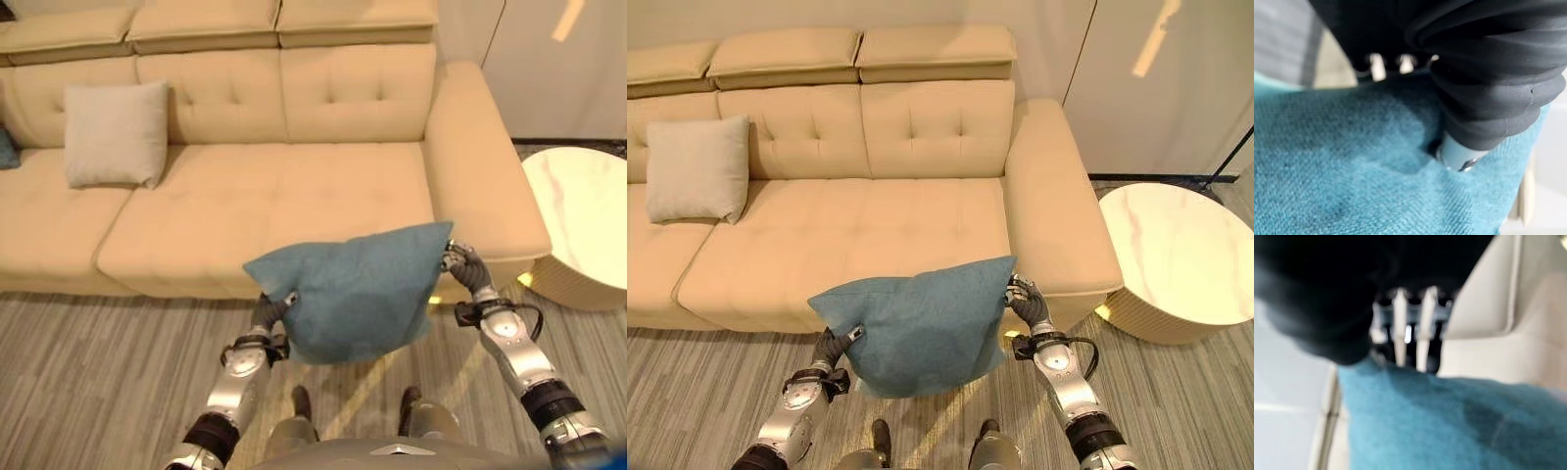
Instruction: Pick up all the scattered cushions and arrange them neatly on the sofa.
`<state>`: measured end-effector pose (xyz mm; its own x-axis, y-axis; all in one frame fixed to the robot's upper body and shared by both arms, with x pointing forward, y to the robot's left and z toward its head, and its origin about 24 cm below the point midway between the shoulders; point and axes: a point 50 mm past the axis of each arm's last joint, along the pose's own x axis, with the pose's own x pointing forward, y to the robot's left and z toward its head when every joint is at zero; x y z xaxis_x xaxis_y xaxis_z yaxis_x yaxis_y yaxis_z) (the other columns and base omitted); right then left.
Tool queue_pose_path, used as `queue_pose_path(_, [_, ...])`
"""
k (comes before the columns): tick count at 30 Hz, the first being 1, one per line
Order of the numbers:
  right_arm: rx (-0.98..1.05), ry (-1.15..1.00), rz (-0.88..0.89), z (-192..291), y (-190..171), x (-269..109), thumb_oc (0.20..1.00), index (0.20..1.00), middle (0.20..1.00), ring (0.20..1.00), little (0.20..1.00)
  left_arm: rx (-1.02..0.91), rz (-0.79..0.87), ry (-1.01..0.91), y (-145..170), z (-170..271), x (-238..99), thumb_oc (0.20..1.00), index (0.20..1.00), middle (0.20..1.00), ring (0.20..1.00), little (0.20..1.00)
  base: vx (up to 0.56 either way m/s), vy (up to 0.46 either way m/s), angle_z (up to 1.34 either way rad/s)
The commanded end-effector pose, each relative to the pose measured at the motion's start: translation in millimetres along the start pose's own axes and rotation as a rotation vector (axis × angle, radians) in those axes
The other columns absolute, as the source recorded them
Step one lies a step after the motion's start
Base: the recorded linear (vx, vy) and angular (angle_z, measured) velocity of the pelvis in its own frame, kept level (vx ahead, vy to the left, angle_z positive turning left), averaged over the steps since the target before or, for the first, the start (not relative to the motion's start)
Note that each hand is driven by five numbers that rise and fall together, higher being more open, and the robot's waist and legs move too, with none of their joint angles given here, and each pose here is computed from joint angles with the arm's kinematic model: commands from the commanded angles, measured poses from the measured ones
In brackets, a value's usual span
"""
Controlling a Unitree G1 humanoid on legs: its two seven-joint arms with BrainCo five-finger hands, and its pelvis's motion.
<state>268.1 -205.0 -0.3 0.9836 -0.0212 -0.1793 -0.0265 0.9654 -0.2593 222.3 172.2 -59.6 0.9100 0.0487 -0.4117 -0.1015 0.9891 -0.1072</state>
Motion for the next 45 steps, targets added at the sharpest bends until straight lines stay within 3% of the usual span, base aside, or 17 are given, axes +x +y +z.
queue_pose_path(1, [0.053, -0.226, 0.054, 47, 14, 7, 0.200, 0.200, 0.200, 0.200, 0.200, 0.020, -0.107, -0.244, -13, 54, 10, 0.200, 0.200, 0.200, 0.200, 0.200, 0.05, 0.221, -0.13])
queue_pose_path(12, [0.050, -0.317, 0.162, 72, 39, 12, 0.200, 0.200, 0.200, 0.200, 0.200, 0.014, -0.101, -0.265, -13, 60, 11, 0.200, 0.200, 0.200, 0.200, 0.200, 0.09, 0.097, -0.09])
queue_pose_path(27, [0.011, -0.270, 0.088, 53, 7, -3, 0.200, 0.200, 0.200, 0.200, 0.200, -0.023, -0.187, -0.200, -39, 47, 14, 0.200, 0.200, 0.200, 0.200, 0.200, 0.16, -0.139, 0.57])
queue_pose_path(45, [0.025, -0.323, 0.123, 69, 22, 4, 0.200, 0.200, 0.200, 0.200, 0.200, 0.042, -0.144, -0.332, -18, 78, 12, 0.200, 0.200, 0.200, 0.200, 0.200, 0.25, 0.175, -0.25])
